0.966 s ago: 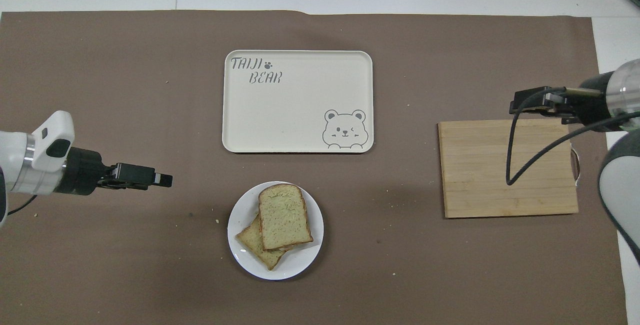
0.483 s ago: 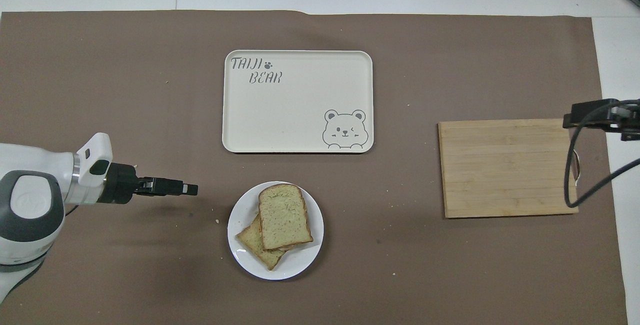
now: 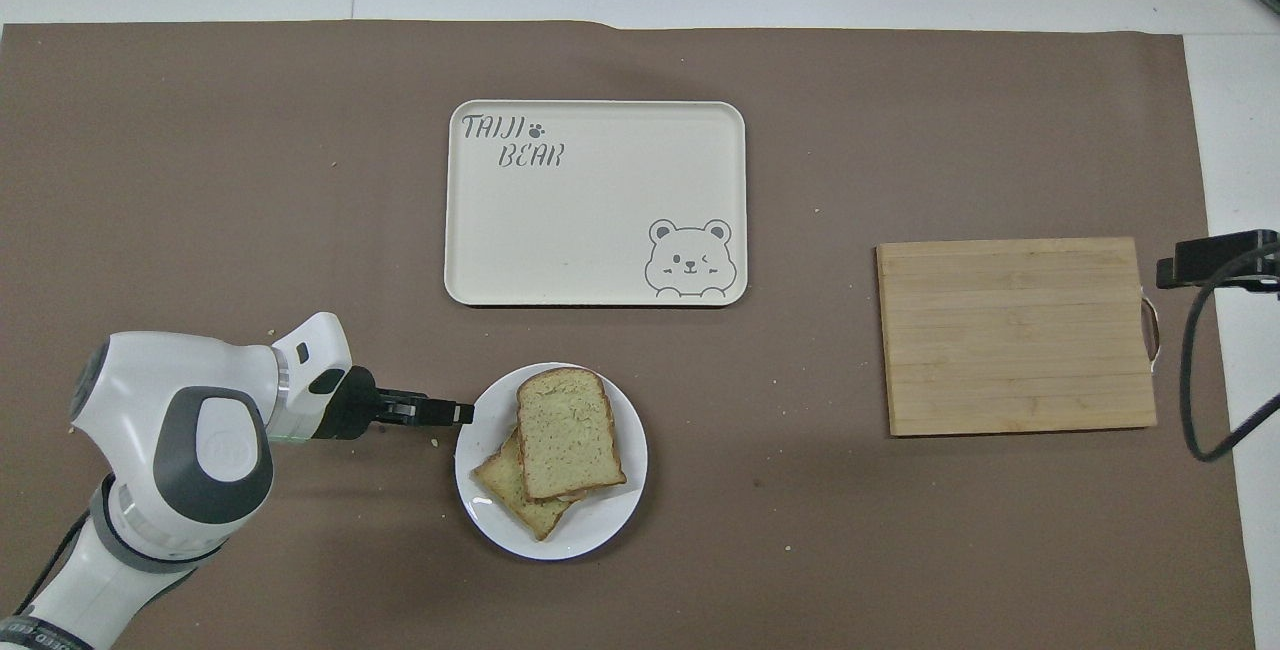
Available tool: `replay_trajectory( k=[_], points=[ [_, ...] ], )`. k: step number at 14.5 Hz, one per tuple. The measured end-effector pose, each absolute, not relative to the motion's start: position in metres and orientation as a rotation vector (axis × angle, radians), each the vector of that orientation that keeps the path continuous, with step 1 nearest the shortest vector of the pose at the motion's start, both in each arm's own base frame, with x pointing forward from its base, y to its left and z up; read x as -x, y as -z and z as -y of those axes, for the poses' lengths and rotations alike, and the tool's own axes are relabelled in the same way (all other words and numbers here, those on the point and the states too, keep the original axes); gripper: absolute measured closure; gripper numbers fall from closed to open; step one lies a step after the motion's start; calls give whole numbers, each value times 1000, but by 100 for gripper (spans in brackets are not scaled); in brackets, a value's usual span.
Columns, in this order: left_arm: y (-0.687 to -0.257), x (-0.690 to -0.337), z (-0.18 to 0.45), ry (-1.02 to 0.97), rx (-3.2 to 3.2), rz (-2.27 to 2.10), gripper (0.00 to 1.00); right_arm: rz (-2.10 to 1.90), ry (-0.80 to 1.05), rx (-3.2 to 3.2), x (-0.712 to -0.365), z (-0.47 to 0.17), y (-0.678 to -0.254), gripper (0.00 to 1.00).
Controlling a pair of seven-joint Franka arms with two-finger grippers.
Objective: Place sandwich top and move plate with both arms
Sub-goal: 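Push the plate with the left gripper onto the bear tray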
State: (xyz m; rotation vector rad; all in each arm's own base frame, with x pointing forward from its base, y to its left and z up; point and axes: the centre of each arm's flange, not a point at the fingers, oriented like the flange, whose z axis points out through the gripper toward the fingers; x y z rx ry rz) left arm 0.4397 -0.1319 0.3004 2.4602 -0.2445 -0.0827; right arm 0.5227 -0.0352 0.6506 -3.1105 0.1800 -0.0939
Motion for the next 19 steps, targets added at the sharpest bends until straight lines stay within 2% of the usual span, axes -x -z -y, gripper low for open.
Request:
replay_trajectory(
  k=[8, 9, 10, 13, 19],
  points=[
    [-283, -416, 159, 115, -2491, 314, 50, -132, 48, 3132, -520, 34, -648, 0],
    [-283, -415, 160, 118, -2491, 317, 56, -102, 15, 3158, -517, 37, -649, 0],
    [-282, -414, 161, 120, -2491, 320, 56, -84, -25, 3172, -513, 38, -651, 0],
    [-284, -414, 163, 118, -2483, 321, 89, -76, -23, 3173, -511, 39, -657, 0],
    [-290, -415, 161, 129, -2458, 285, 90, -98, 14, 3140, -515, 35, -658, 0]
  ],
)
